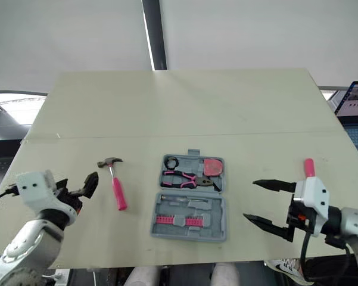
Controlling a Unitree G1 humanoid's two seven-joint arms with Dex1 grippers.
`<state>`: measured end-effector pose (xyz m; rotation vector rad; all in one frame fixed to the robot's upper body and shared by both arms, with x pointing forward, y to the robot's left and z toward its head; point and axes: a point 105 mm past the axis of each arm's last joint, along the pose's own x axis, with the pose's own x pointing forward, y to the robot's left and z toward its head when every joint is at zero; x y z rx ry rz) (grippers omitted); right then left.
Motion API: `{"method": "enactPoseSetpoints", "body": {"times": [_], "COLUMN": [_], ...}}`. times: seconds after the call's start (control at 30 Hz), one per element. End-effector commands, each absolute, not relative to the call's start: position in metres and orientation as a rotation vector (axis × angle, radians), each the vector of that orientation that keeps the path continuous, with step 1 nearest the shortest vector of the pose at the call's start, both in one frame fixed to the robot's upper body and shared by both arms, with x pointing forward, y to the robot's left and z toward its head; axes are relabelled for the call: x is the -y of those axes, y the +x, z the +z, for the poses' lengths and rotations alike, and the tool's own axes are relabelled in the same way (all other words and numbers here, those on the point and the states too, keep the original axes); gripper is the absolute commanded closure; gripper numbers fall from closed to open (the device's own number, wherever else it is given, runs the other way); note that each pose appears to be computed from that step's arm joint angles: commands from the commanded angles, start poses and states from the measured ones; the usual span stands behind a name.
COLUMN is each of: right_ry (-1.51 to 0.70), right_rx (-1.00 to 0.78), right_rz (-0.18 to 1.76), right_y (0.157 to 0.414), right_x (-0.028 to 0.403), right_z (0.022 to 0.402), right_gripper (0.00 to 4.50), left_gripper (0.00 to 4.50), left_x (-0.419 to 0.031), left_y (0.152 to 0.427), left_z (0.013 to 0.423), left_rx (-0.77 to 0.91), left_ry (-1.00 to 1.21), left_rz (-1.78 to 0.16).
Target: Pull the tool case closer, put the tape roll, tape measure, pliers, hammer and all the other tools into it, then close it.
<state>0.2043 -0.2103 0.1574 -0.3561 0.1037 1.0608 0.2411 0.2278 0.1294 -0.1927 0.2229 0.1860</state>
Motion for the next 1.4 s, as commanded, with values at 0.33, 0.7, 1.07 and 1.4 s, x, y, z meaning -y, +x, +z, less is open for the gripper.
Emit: {"method": "enactPoseSetpoints", "body": {"times": [0.33, 0.7, 1.07, 1.4], "right_ry": [-0.392, -0.393, -0.399, -0.403], "right_rx": [-0.085, -0.08, -0.088, -0.091], "right_rz": [1.023, 0.999, 0.978, 0.968], "right_y": [0.201, 0.201, 0.198, 0.197], "right_x": [0.214, 0.212, 0.216, 0.218], "right_z": [0.168, 0.168, 0.166, 0.167], "right_gripper": [0.0, 0.0, 0.0, 0.0], "left_gripper": [0.01, 0.01, 0.01, 0.01], "left_x": [-0.222, -0.209, -0.207, -0.206], "left_y": [0.298, 0.323, 0.345, 0.347], "left_z": [0.099, 0.083, 0.077, 0.073], "left_rx": [-0.435, -0.5, -0.507, -0.51], "left_ry": [-0.207, -0.155, -0.124, -0.123], "left_rz": [0.273, 0.23, 0.192, 0.192]}}
